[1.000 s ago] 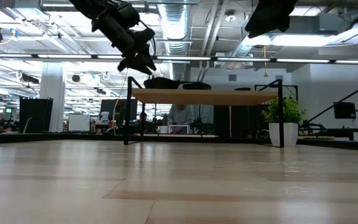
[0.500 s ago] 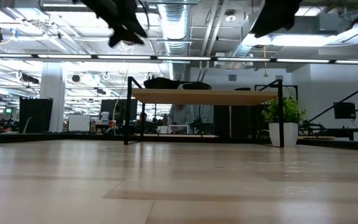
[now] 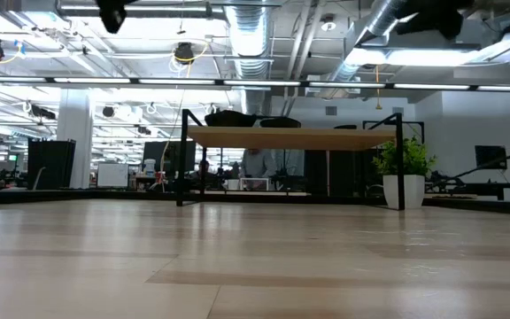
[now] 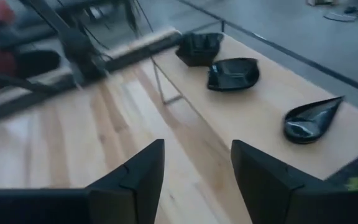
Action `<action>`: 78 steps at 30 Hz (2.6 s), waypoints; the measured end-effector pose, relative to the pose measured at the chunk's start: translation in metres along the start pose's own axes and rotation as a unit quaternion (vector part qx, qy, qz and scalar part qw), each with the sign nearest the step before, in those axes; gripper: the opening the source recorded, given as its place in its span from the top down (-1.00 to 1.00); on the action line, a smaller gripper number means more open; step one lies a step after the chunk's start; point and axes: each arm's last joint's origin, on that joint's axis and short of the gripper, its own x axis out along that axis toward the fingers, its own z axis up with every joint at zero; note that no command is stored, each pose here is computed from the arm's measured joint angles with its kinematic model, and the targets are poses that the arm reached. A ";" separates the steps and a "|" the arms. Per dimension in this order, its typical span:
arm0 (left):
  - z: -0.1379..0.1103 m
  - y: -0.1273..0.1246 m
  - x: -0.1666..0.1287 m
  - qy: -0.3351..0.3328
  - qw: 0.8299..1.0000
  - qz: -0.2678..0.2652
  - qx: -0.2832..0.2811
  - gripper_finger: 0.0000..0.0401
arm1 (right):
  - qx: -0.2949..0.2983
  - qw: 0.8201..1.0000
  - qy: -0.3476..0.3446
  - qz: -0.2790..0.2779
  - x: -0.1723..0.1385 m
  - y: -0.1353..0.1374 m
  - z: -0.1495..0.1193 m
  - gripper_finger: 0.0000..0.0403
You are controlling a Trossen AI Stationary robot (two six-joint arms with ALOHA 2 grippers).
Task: Pick & Place Mini shaped plates
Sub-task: Return to Home Position
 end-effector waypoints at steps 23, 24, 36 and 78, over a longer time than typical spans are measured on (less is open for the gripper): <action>-0.123 0.008 -0.005 -0.122 0.989 -0.086 0.015 0.35 | 0.112 0.984 -0.113 0.085 -0.001 -0.019 -0.110 0.10; -0.128 0.009 -0.005 -0.117 0.989 -0.087 0.013 0.35 | 0.117 0.982 -0.116 0.090 -0.001 -0.020 -0.115 0.09; -0.172 0.021 0.000 -0.091 0.992 -0.083 0.011 0.35 | 0.157 0.974 -0.109 0.117 0.016 -0.023 -0.154 0.10; -0.172 0.021 -0.002 -0.105 0.991 -0.077 0.039 0.35 | 0.190 0.968 -0.073 0.148 0.040 -0.016 -0.179 0.10</action>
